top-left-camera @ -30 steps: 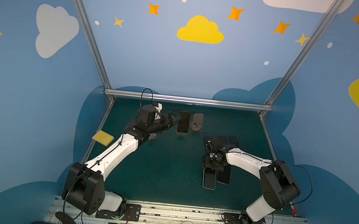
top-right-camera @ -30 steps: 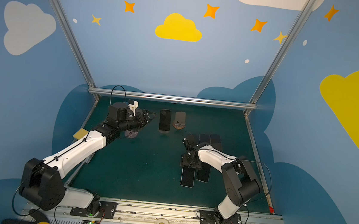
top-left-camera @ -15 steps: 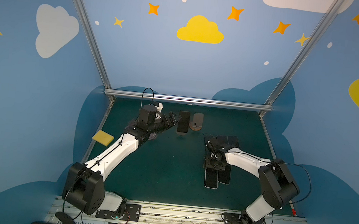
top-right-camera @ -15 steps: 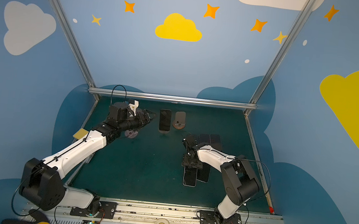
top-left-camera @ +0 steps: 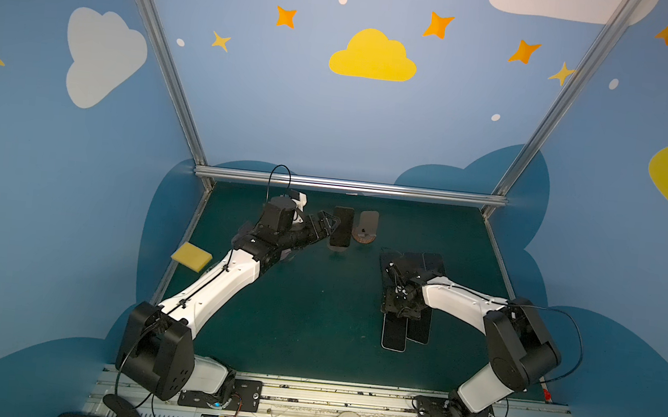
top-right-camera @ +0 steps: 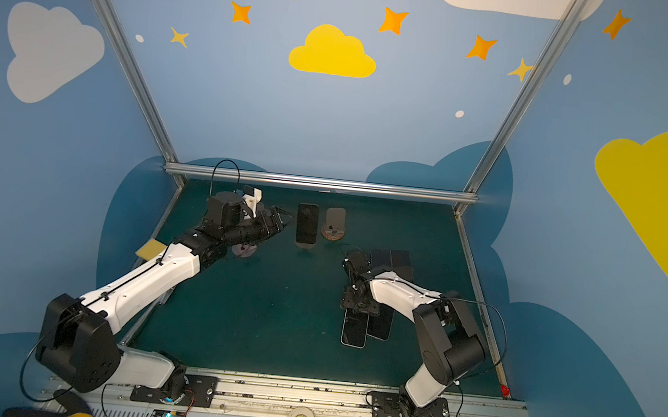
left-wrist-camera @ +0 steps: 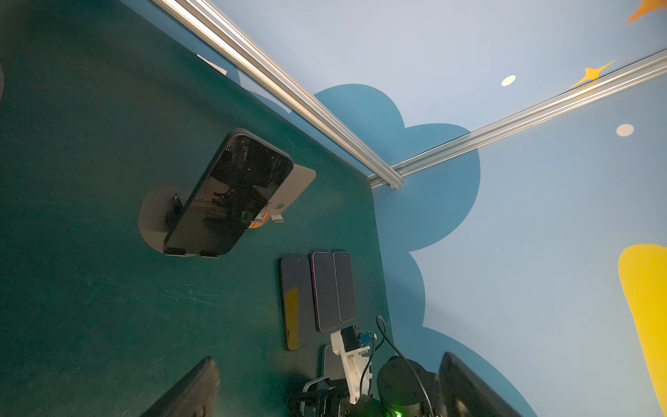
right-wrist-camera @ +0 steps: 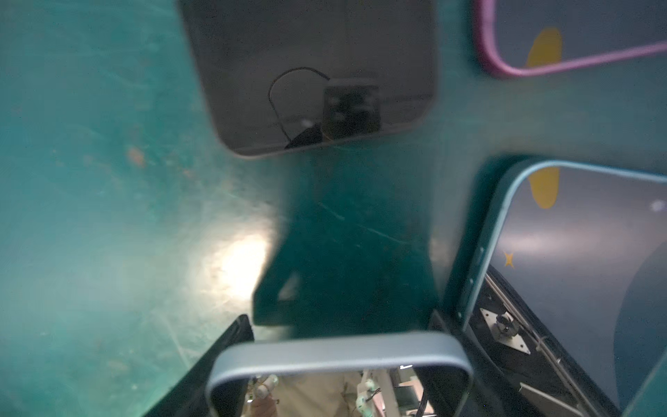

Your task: Remove the phone from the phone stand

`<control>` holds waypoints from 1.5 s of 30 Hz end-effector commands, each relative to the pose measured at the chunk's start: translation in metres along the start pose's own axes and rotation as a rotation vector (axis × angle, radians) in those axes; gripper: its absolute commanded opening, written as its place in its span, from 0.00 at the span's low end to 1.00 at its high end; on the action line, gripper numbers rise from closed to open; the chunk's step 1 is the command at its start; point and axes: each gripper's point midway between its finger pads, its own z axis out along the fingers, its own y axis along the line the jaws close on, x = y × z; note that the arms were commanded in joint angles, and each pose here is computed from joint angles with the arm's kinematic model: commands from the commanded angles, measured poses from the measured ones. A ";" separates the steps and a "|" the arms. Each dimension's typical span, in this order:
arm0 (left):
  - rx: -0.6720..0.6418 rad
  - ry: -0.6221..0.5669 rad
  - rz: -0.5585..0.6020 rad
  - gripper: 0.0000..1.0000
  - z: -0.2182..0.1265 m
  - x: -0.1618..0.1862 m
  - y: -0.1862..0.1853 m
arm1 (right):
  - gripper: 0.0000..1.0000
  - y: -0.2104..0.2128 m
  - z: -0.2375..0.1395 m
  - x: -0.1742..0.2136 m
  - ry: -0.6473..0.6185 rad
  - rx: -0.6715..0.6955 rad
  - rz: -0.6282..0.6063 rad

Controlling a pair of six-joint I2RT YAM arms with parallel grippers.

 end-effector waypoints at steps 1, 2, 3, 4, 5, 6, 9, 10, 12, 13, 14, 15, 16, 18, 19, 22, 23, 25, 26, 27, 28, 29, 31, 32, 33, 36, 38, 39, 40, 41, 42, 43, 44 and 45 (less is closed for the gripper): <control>0.024 -0.018 0.025 0.94 -0.004 -0.007 -0.012 | 0.62 -0.030 0.005 0.025 0.079 0.110 0.015; 0.023 -0.016 0.027 0.94 -0.004 -0.006 -0.012 | 0.62 -0.029 0.005 0.025 0.081 0.099 0.011; 0.021 -0.017 0.027 0.94 -0.004 -0.006 -0.012 | 0.62 -0.028 0.004 0.025 0.083 0.098 0.009; 0.021 -0.016 0.028 0.94 -0.004 -0.006 -0.012 | 0.62 -0.027 0.003 0.025 0.084 0.093 0.003; 0.022 -0.015 0.028 0.94 -0.003 -0.006 -0.012 | 0.62 -0.026 0.002 0.023 0.082 0.090 -0.006; 0.025 -0.015 0.028 0.94 -0.004 -0.005 -0.013 | 0.62 -0.025 0.001 0.021 0.077 0.089 -0.014; 0.022 -0.016 0.034 0.94 -0.004 -0.005 -0.013 | 0.61 -0.018 0.002 0.016 0.083 0.083 -0.060; 0.021 -0.015 0.033 0.94 -0.004 -0.004 -0.013 | 0.61 -0.015 0.004 0.014 0.081 0.081 -0.074; 0.023 -0.013 0.033 0.94 -0.003 -0.004 -0.013 | 0.61 -0.009 0.007 0.012 0.080 0.060 -0.083; 0.023 -0.015 0.034 0.94 -0.004 -0.004 -0.013 | 0.61 -0.006 0.008 0.010 0.078 0.051 -0.085; 0.020 -0.012 0.037 0.94 -0.003 -0.003 -0.013 | 0.61 -0.004 0.009 0.009 0.076 0.046 -0.086; 0.018 -0.013 0.038 0.94 -0.003 -0.003 -0.012 | 0.61 -0.002 0.010 0.007 0.075 0.046 -0.091; 0.019 -0.010 0.040 0.94 -0.002 -0.002 -0.013 | 0.61 -0.001 0.011 0.004 0.069 0.049 -0.095; 0.025 -0.004 0.036 0.94 -0.002 -0.002 -0.014 | 0.61 0.000 0.013 0.000 0.056 0.059 -0.098; 0.026 -0.002 0.034 0.94 -0.001 -0.001 -0.014 | 0.61 -0.001 0.015 -0.002 0.053 0.070 -0.095; 0.023 -0.005 0.035 0.94 -0.001 -0.001 -0.013 | 0.61 0.000 0.014 -0.006 0.037 0.071 -0.083; 0.022 -0.003 0.033 0.94 0.000 -0.001 -0.012 | 0.61 0.002 0.014 -0.008 0.029 0.064 -0.080; 0.027 0.001 0.032 0.94 0.000 0.000 -0.013 | 0.62 0.002 0.016 -0.010 0.029 0.075 -0.073; 0.026 0.002 0.030 0.94 0.000 0.000 -0.013 | 0.63 0.002 0.018 -0.010 0.031 0.079 -0.073; 0.026 0.002 0.033 0.94 0.000 0.001 -0.013 | 0.63 0.002 0.019 -0.010 0.033 0.083 -0.074; 0.024 0.000 0.032 0.94 0.000 0.000 -0.013 | 0.64 0.001 0.021 -0.010 0.034 0.086 -0.075; 0.026 -0.001 0.033 0.94 0.000 0.000 -0.014 | 0.65 0.000 0.022 -0.010 0.032 0.091 -0.072; 0.029 0.003 0.032 0.94 0.000 0.001 -0.014 | 0.65 -0.001 0.023 -0.009 0.033 0.097 -0.071; 0.030 0.003 0.033 0.94 0.000 0.001 -0.015 | 0.66 -0.001 0.024 -0.009 0.030 0.097 -0.068; 0.032 0.001 0.032 0.94 0.000 0.000 -0.015 | 0.66 -0.001 0.024 -0.010 0.028 0.099 -0.064; 0.035 0.000 0.033 0.94 -0.001 0.001 -0.017 | 0.67 0.001 0.024 -0.012 0.015 0.101 -0.049; 0.036 -0.001 0.037 0.94 -0.002 0.001 -0.017 | 0.69 0.002 0.023 -0.013 0.007 0.102 -0.042; 0.034 -0.004 0.038 0.94 -0.002 0.000 -0.017 | 0.69 0.004 0.024 -0.013 0.007 0.101 -0.041; 0.031 -0.004 0.038 0.94 -0.002 0.000 -0.016 | 0.69 0.005 0.024 -0.012 0.009 0.102 -0.041; 0.031 -0.004 0.038 0.94 -0.002 0.000 -0.016 | 0.70 0.005 0.024 -0.012 0.010 0.108 -0.040; 0.032 0.000 0.036 0.94 -0.001 0.001 -0.016 | 0.70 0.006 0.025 -0.011 0.013 0.112 -0.042; 0.033 0.001 0.037 0.95 -0.001 0.001 -0.017 | 0.70 0.007 0.026 -0.010 0.017 0.116 -0.043; 0.032 0.002 0.036 0.94 -0.001 0.002 -0.016 | 0.71 0.007 0.027 -0.008 0.023 0.121 -0.045; 0.030 0.003 0.037 0.95 0.000 0.002 -0.015 | 0.71 0.007 0.027 -0.007 0.025 0.127 -0.044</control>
